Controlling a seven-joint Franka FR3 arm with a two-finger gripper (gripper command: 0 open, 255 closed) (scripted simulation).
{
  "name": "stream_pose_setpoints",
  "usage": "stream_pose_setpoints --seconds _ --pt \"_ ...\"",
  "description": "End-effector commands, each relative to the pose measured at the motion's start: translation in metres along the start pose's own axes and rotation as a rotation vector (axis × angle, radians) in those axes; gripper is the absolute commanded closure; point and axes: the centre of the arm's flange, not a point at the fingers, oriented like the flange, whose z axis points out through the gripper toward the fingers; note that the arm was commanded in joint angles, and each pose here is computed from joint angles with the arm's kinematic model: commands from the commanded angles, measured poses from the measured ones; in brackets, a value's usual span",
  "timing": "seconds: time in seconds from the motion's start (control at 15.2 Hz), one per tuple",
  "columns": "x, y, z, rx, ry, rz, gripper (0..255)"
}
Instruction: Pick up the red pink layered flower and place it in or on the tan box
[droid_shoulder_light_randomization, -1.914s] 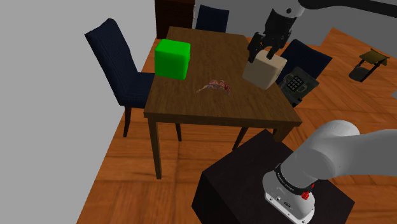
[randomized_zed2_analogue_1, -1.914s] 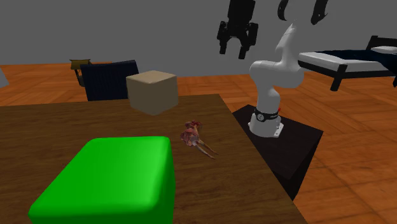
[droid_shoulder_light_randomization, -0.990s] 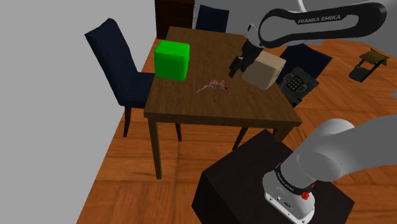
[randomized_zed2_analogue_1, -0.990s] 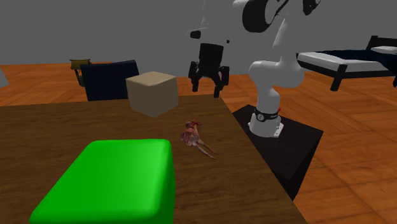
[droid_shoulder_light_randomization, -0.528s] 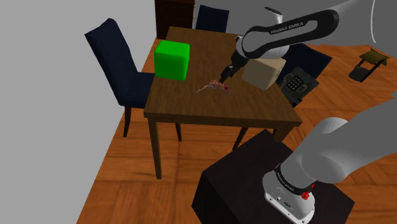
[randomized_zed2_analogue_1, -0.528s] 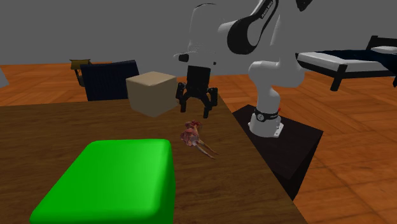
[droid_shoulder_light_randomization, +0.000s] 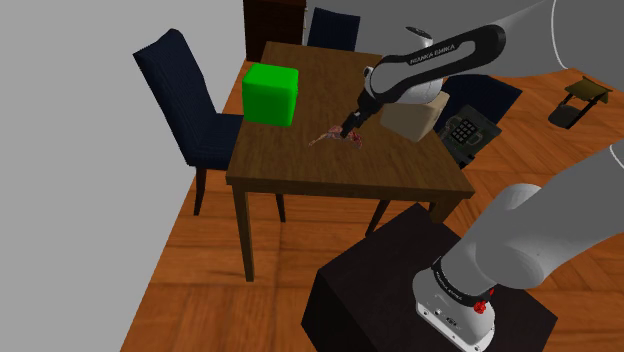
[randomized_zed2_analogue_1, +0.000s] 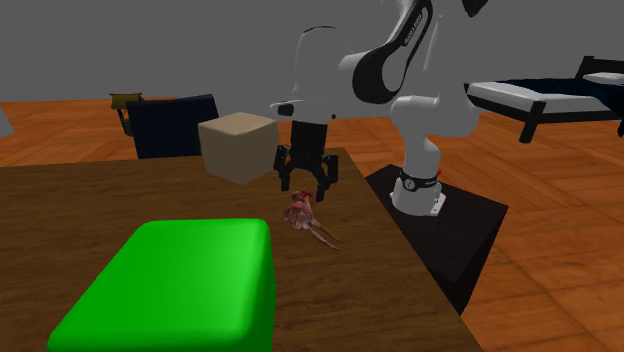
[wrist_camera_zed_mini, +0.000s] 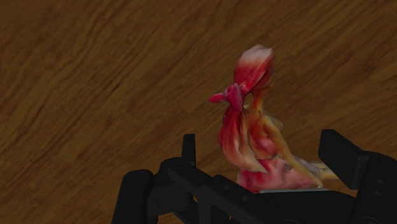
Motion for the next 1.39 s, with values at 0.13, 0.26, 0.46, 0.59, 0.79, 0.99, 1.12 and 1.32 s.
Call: stream_pose_setpoints --seconds 0.13,0.26,0.46,0.59,0.79,0.99,1.12,1.32 --pt "0.0 0.0 0.001 0.0 0.0 0.0 0" --pt "0.0 0.0 0.001 0.0 0.0 0.0 0" --pt "0.0 0.0 0.001 0.0 0.0 0.0 255" --pt "0.0 0.0 0.001 0.0 0.0 0.0 255" --pt "0.0 0.0 0.001 0.0 0.0 0.0 255" --pt "0.0 0.0 0.001 0.0 0.0 0.0 255" --pt "0.003 -0.001 -0.009 0.0 0.0 0.0 255" --pt "0.008 -0.001 -0.024 0.0 0.0 0.0 255"
